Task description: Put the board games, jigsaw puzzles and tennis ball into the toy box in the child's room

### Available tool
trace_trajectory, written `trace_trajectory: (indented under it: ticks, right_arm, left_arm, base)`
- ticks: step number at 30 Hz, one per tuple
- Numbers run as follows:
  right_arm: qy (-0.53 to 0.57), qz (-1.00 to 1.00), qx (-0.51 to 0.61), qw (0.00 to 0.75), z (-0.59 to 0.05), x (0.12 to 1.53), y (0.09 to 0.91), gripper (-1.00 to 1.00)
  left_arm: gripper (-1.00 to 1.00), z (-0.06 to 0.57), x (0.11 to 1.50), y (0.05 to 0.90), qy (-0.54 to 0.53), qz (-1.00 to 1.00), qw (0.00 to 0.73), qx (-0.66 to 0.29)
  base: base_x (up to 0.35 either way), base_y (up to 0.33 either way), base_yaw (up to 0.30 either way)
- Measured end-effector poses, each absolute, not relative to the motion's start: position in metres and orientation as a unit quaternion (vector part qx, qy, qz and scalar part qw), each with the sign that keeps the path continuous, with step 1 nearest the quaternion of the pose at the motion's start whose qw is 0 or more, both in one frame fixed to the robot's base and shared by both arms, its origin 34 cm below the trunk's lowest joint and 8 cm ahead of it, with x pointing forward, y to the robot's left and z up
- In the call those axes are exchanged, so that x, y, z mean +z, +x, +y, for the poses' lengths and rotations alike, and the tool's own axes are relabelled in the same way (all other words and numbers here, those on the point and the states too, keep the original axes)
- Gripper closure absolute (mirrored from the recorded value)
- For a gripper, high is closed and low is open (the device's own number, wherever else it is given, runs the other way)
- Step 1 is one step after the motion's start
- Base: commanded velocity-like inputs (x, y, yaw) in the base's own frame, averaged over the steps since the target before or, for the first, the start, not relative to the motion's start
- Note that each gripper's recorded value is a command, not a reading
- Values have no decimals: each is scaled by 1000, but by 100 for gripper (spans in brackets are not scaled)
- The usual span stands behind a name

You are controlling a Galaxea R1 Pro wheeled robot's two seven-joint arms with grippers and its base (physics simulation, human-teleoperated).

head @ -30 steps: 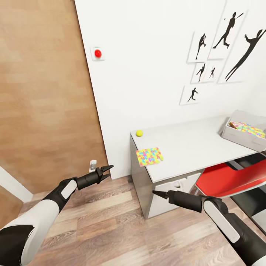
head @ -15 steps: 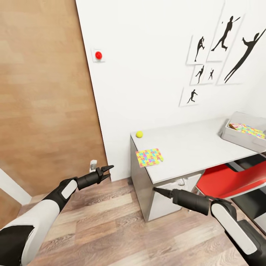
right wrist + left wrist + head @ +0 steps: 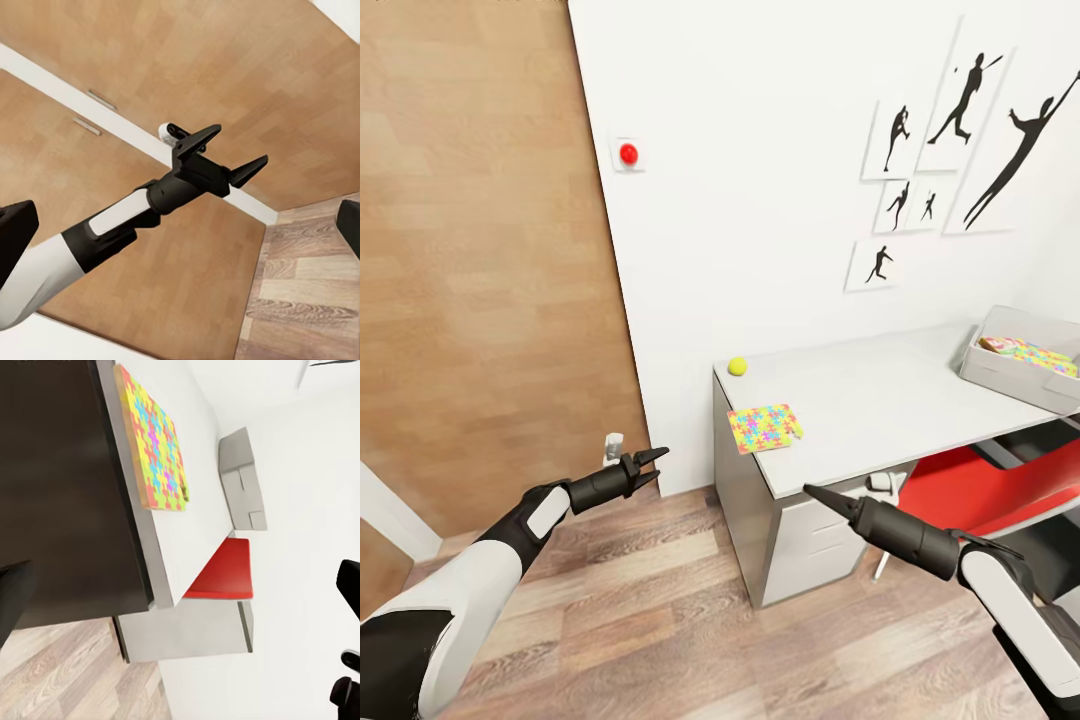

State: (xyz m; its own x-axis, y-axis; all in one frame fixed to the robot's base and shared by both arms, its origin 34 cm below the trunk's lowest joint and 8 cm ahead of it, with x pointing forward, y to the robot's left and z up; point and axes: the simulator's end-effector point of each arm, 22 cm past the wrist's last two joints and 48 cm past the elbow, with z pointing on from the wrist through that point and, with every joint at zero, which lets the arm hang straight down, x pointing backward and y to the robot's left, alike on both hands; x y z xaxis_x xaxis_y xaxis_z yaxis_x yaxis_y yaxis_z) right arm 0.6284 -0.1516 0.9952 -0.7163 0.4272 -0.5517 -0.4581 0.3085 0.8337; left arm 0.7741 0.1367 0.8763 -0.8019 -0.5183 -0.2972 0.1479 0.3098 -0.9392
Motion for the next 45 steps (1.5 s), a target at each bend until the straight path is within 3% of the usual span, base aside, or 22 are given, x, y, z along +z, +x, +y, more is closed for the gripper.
trace_trajectory:
  ticks: [45]
  right_arm:
    - [-27,687,590,423,-160,975,627,-100]
  left_arm:
    - [-100,137,856,776,-100,745,319,-578]
  base:
    - [0,0,0]
